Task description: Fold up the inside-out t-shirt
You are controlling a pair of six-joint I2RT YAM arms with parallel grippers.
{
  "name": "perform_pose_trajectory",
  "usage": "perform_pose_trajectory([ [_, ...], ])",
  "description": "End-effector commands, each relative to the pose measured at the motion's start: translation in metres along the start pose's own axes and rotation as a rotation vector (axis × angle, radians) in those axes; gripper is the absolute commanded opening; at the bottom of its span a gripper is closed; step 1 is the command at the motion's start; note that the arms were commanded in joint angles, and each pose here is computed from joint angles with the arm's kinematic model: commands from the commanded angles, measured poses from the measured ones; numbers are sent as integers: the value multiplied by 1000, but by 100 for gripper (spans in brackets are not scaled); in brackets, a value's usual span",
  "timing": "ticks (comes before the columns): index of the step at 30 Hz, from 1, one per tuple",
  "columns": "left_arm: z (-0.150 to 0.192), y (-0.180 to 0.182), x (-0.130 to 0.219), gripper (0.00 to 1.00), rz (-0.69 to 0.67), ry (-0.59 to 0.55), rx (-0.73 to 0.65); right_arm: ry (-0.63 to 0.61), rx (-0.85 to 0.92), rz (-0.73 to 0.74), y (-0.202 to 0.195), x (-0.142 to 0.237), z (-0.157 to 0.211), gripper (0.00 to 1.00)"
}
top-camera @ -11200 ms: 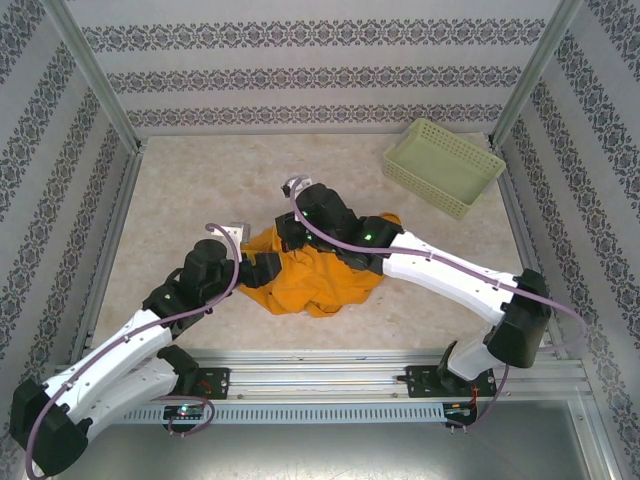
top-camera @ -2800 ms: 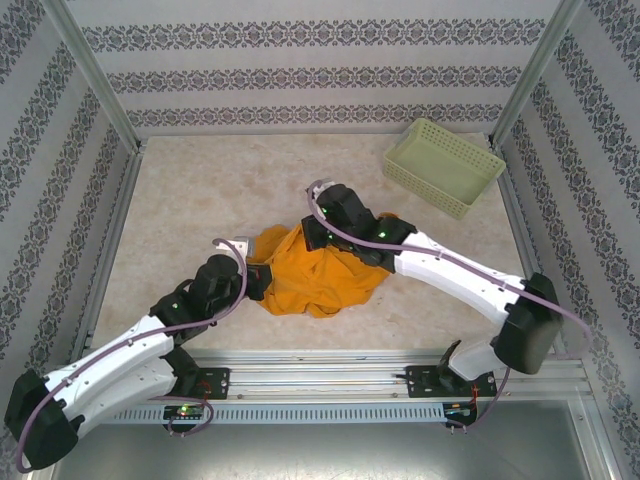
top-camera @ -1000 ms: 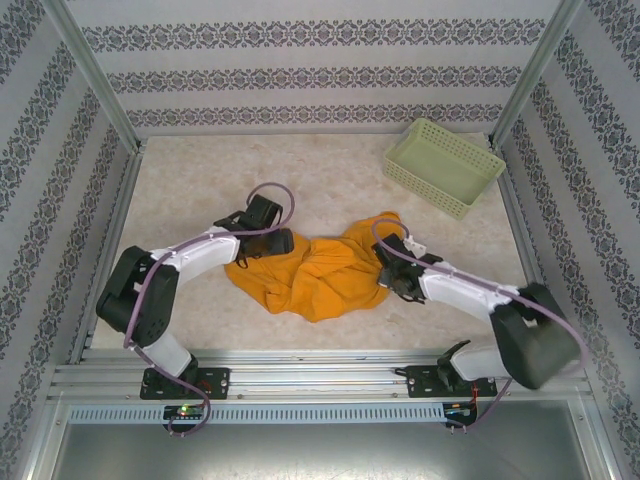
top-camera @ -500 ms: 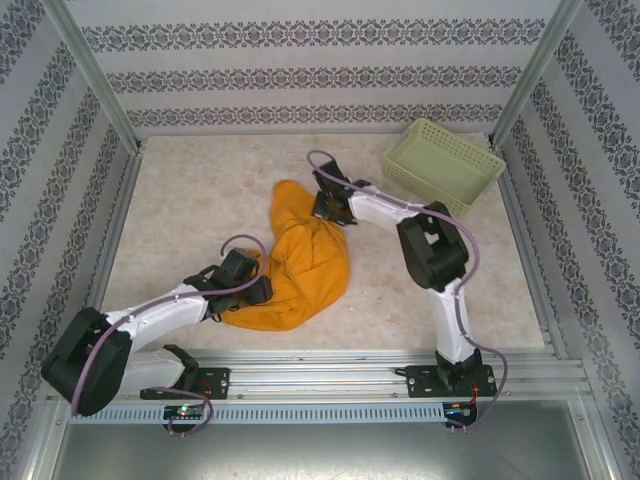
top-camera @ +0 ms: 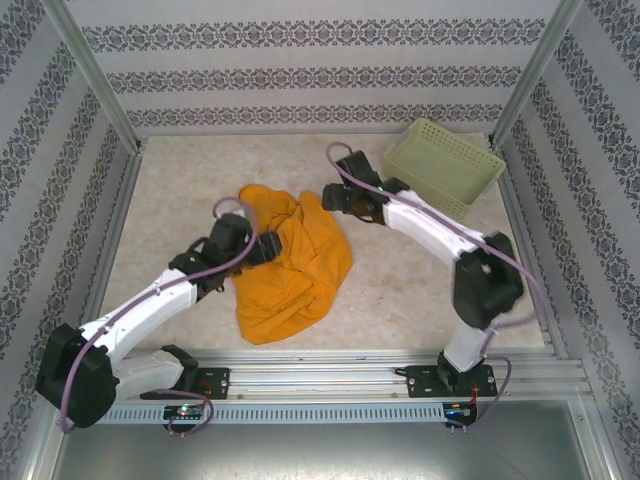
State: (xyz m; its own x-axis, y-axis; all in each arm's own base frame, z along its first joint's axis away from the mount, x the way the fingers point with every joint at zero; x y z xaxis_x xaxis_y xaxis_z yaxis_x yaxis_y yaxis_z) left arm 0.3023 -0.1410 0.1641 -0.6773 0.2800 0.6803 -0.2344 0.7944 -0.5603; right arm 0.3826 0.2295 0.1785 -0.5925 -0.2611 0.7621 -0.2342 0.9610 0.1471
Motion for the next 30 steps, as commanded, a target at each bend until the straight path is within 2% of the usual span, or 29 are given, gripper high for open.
perform_pose_trajectory([
  [1, -18, 20, -22, 80, -127, 42, -62, 3, 61, -51, 23, 14, 44, 70],
  [4, -24, 19, -55, 78, -124, 107, -46, 30, 99, -121, 52, 15, 88, 72],
  [7, -23, 21, -85, 72, -135, 158, -4, 43, 131, -179, 80, 8, 116, 75],
  [11, -23, 18, -116, 62, -129, 192, 33, 89, 123, -165, 90, -20, 134, 76],
  [13, -22, 17, -127, 53, -132, 211, 37, 98, 131, -113, 86, -33, 135, 72],
  [14, -22, 17, -131, 46, -135, 214, 38, 110, 139, -72, 82, -38, 135, 68],
  [16, -24, 17, -135, 34, -134, 214, 39, 119, 153, -1, 71, -44, 131, 53],
  [18, -28, 17, -134, 21, -130, 212, 43, 115, 141, 40, 57, -43, 126, 28],
  [20, -34, 17, -129, 4, -118, 191, 51, 90, 130, 57, 45, -35, 120, 10],
  [21, -39, 15, -124, 0, -110, 175, 50, 72, 130, 61, 40, -29, 115, 1],
  [25, -62, 8, -85, 0, -114, 68, 24, -1, 182, 33, 37, 1, 97, 0],
  [30, -96, 2, 13, 0, -115, -188, -19, -137, 219, -78, 44, 56, 70, 0],
])
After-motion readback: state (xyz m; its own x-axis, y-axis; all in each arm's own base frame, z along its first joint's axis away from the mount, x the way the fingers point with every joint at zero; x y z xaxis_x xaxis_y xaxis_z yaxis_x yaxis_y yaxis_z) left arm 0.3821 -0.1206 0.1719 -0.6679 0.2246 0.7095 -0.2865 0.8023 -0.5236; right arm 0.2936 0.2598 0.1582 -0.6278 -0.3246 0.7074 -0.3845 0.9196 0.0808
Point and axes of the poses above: each hand's point on the last joint's axis, 136 mm out from that joint toward the fingers, its own x axis back along the fingers, its own y axis along the line the jaws close on, z = x × y, the point moved 2 cm from there along x, back along the fingers, and after that the axes turned 12 degrees about x, right-handed, at the moved point
